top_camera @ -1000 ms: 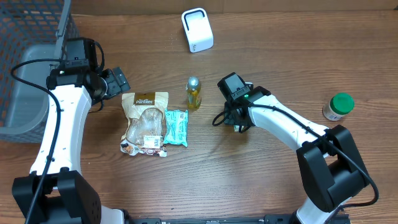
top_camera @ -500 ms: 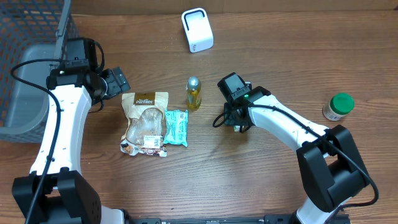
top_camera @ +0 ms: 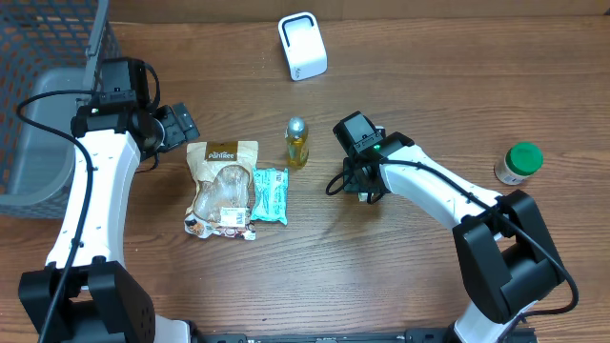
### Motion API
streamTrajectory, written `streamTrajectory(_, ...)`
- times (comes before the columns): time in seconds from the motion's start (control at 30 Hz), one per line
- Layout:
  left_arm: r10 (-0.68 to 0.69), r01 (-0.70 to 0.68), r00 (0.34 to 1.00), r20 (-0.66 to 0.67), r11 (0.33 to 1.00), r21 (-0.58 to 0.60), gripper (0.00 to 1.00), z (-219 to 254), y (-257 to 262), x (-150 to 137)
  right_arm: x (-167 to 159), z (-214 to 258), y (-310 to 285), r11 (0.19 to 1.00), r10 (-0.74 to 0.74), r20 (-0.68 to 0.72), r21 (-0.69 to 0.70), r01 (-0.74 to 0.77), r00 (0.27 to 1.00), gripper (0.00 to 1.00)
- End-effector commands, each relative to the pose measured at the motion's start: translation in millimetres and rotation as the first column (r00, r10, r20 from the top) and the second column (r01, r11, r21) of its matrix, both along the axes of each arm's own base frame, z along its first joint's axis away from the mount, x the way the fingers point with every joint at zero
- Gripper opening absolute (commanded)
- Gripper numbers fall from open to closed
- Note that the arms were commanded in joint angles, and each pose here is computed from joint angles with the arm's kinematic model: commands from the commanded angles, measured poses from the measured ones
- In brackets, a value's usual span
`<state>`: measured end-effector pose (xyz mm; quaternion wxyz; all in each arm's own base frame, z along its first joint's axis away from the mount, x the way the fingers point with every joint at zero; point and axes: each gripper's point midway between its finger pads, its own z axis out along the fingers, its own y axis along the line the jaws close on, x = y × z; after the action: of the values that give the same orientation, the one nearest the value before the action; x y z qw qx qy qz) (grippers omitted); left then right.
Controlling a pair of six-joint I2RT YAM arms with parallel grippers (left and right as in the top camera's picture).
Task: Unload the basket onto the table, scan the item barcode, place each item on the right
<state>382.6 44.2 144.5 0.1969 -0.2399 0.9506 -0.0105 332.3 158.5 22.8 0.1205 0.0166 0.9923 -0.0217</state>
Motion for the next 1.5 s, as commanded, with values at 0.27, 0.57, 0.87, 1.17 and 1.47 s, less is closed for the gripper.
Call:
streamTrajectory(0.27, -0.011, 0.011, 1.0, 0.024, 1.0, 0.002, 1.0, 8.3, -1.5, 2.9, -2.8, -10.3, -2.6, 1.0, 0.004, -0.003, -0.01, -0.004, 1.0, 0.35)
streamTrajectory(0.57, -0.011, 0.011, 1.0, 0.024, 1.0, 0.002, 1.0, 8.3, -1.5, 2.9, -3.7, -10.6, -3.0, 1.0, 0.004, -0.007, -0.012, -0.004, 1.0, 0.32)
streamTrajectory(0.87, -0.011, 0.011, 1.0, 0.024, 1.0, 0.002, 1.0, 8.3, -1.5, 2.9, -3.6, -10.5, -2.8, 1.0, 0.004, -0.006, -0.011, -0.005, 1.0, 0.34)
streamTrajectory(1.17, -0.011, 0.011, 1.0, 0.024, 1.0, 0.002, 0.99, 8.3, -1.5, 2.9, 2.8, -2.7, 0.9, 1.0, 0.004, 0.009, -0.002, -0.004, 1.0, 0.04)
streamTrajectory(1.47, -0.011, 0.011, 1.0, 0.024, 1.0, 0.002, 1.0, 8.3, -1.5, 2.9, -3.3, 40.2, 14.3, 0.993, 0.018, 0.009, 0.114, -0.019, 1.0, 0.04)
